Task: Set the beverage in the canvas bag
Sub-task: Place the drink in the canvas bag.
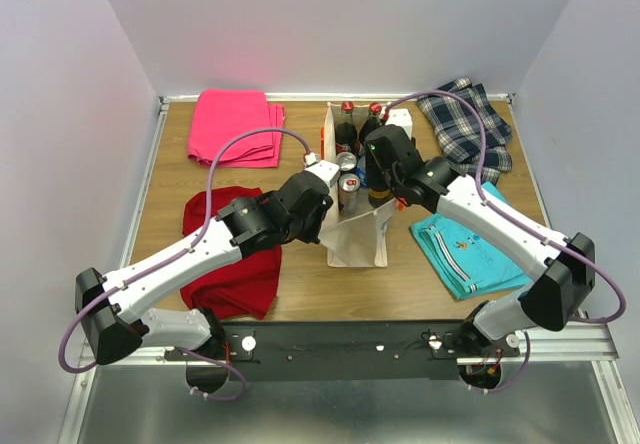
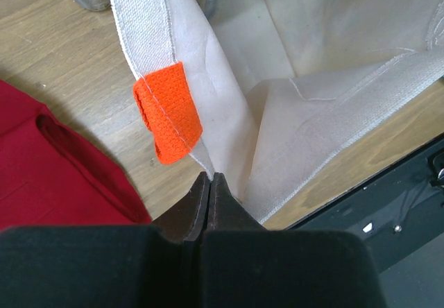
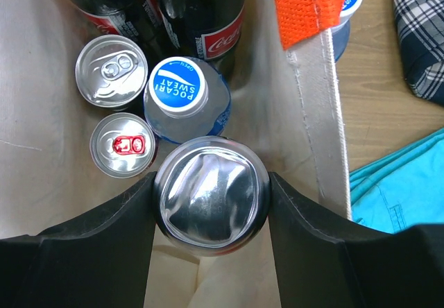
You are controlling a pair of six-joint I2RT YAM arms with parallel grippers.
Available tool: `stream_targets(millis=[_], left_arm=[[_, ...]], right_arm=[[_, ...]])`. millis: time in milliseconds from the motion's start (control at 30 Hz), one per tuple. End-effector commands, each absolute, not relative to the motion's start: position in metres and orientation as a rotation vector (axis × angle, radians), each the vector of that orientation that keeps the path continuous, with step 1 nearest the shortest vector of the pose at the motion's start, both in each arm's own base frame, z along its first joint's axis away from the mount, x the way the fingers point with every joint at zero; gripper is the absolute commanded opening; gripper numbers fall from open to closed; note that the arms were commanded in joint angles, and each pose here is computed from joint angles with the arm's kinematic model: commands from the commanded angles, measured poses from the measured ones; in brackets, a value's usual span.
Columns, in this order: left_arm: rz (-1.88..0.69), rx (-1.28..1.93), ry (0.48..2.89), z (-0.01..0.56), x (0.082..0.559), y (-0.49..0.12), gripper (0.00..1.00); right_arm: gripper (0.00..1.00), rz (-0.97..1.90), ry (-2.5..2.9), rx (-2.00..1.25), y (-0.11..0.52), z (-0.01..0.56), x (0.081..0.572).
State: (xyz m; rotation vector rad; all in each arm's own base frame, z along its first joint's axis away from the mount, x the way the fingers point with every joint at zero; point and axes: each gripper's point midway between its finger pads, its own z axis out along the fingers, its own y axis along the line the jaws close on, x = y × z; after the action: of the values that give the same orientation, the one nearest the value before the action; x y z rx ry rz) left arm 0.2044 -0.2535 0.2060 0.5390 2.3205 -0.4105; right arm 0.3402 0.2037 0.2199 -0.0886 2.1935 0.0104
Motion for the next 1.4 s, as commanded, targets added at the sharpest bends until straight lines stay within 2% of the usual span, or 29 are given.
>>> stream_targets(millis=[0,1033,1367], left_arm=[[-0.251,0.562,2.372,0.191,0.202,-0.227,0.00],[-0.354,0.572,2.227,0.253,0.209,-0.236,0.00],[-0.360,0.576,2.225,0.251,0.208,-0.236,0.05]], right_arm=[[0.01,0.082,2.124,-0.060,0.216,0.237,0.356],[0.01,0.049,2.268,-0.097,0.230,0.174,0.358],[0.01,-0.001,2.318,-0.098,0.227,0.153,0.357]])
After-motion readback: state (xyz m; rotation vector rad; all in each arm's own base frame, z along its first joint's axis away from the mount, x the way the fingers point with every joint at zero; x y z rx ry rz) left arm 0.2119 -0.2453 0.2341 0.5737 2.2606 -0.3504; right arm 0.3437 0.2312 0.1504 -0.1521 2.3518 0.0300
